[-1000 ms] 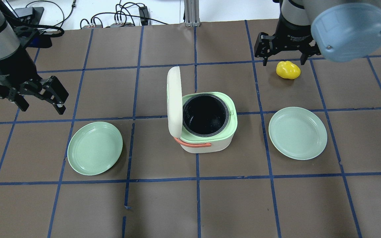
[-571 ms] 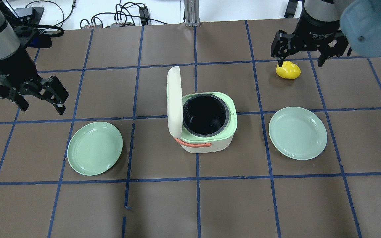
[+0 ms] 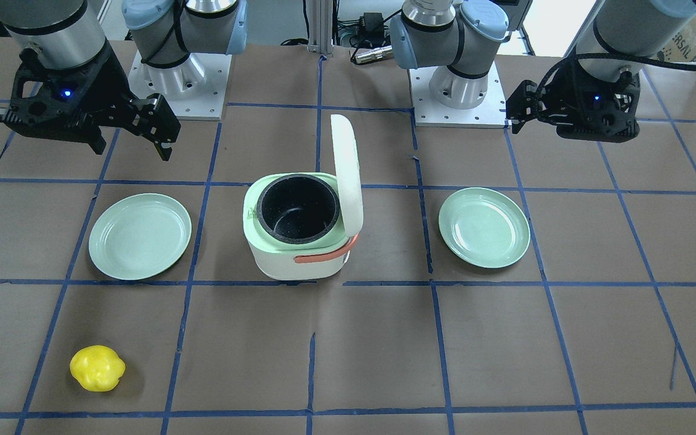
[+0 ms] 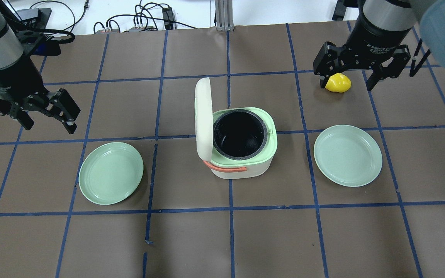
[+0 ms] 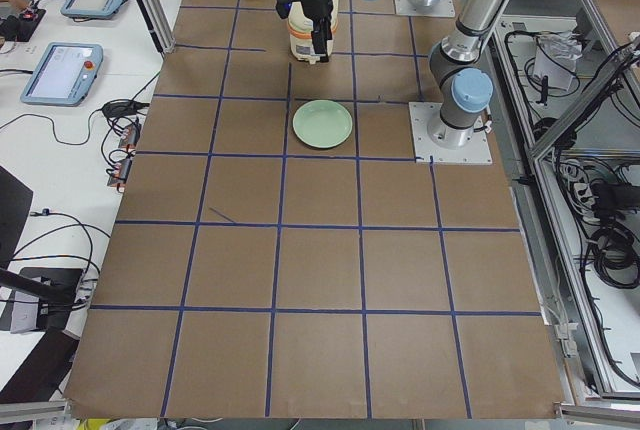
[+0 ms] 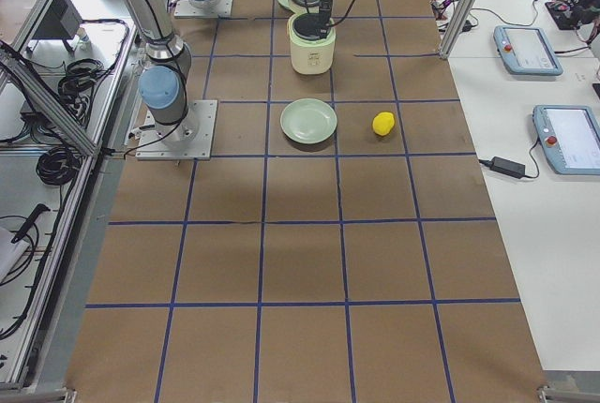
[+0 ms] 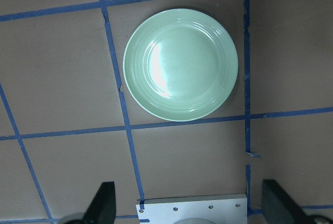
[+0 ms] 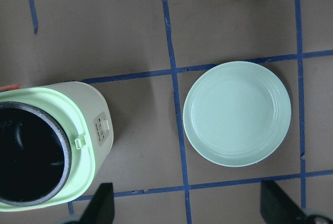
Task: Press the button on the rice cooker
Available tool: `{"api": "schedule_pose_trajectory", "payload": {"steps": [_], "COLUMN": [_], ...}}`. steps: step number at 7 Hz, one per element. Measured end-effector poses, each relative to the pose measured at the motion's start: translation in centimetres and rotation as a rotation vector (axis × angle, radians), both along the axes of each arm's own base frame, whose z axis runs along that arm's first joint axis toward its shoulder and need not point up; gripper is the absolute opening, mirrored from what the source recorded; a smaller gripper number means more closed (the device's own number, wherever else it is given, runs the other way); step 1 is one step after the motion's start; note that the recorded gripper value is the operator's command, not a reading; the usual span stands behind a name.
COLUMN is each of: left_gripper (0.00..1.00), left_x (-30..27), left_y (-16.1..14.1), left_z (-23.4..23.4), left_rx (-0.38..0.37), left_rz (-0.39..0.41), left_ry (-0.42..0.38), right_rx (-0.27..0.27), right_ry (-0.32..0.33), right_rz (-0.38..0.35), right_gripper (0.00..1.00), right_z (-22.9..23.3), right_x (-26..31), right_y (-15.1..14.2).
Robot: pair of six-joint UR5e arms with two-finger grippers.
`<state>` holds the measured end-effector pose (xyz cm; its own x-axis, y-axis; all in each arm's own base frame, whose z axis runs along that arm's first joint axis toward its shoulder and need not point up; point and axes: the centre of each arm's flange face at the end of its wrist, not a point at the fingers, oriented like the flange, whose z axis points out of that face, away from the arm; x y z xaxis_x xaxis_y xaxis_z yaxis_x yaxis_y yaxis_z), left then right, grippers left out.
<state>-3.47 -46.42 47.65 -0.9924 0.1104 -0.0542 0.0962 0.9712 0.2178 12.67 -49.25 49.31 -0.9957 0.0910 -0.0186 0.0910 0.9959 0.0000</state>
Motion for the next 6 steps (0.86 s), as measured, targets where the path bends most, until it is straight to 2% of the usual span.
{"api": "schedule_pose_trajectory", "payload": {"steps": [6], "left_gripper": [1.00], "left_x": [0.00], "left_y": [-0.01], "left_z": [-0.01], "left_rx": [0.000], "left_rz": [0.000], "left_ry": [0.000], "right_rx": [0.004], "right_ry": [-0.011], "right_rz": [0.022], "right_gripper": [1.00], "right_z": [-0.43], "right_x": [0.22], "right_y": [0.11]}}
